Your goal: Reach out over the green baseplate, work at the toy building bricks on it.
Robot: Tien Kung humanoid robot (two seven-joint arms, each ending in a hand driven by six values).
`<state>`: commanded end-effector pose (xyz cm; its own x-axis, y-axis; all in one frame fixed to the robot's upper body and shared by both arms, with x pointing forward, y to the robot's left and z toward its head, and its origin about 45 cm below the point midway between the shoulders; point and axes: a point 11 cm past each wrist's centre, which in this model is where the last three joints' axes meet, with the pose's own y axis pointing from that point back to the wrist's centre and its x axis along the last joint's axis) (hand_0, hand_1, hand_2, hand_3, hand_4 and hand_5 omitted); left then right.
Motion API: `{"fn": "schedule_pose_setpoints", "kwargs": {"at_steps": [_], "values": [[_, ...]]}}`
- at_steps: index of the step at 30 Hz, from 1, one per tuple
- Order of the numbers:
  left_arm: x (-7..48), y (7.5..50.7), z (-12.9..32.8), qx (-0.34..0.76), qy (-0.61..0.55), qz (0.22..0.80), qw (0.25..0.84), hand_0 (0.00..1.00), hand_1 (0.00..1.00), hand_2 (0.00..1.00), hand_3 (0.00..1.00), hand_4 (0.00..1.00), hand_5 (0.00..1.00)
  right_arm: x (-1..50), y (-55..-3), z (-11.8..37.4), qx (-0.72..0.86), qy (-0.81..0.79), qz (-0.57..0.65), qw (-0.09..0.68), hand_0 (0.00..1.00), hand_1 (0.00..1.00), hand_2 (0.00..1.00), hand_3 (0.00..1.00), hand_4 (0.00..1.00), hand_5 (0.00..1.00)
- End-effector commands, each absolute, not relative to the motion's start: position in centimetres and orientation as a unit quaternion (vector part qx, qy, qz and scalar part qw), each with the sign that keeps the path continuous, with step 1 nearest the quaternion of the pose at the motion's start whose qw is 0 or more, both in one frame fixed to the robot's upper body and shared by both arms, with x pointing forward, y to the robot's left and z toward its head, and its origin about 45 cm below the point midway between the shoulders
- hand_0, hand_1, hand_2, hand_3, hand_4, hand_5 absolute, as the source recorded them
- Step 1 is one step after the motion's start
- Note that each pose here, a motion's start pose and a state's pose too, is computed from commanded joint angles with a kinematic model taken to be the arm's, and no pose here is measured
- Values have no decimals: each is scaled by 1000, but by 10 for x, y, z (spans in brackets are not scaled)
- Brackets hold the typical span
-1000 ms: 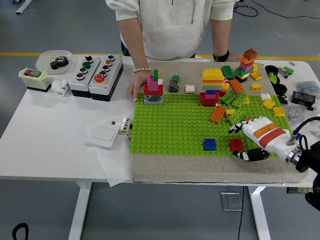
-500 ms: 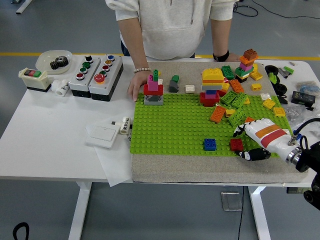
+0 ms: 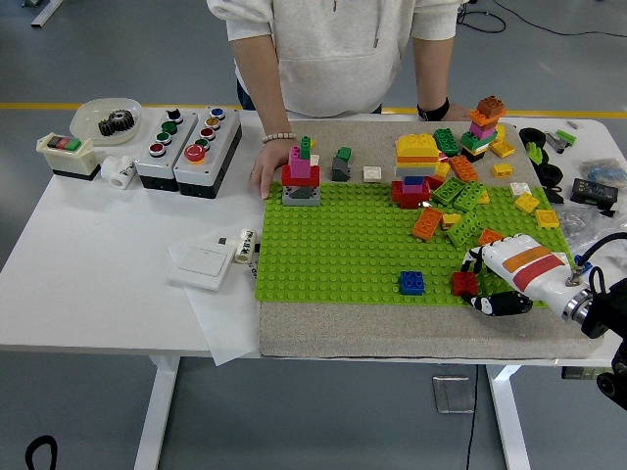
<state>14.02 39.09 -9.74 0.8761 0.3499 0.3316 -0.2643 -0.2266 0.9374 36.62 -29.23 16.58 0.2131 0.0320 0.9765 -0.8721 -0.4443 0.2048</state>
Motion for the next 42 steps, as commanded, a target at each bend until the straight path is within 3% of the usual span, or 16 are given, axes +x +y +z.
{"fn": "schedule_pose_setpoints", "kwargs": {"at_steps": [11, 12, 27, 42], "values": [[140, 391, -97, 743, 29, 247, 621, 660, 651, 678, 607, 663, 661, 366, -291, 170, 658, -327, 541, 409, 224, 333, 425, 466, 691, 342], [140, 391, -97, 743, 29, 247, 621, 659, 653, 678, 608, 662, 659, 366, -291, 170, 658, -328, 541, 408, 199, 303, 410, 456, 723, 406], [137, 390, -98, 745, 28, 245, 620, 659, 654, 680, 608, 661, 658, 364, -290, 174, 662, -337, 539, 397, 195, 296, 405, 459, 720, 410], [138, 392, -98, 746, 26, 244, 619, 653, 649, 678, 608, 662, 660, 368, -247, 196, 667, -326, 584, 327, 215, 326, 428, 467, 720, 444]]}}
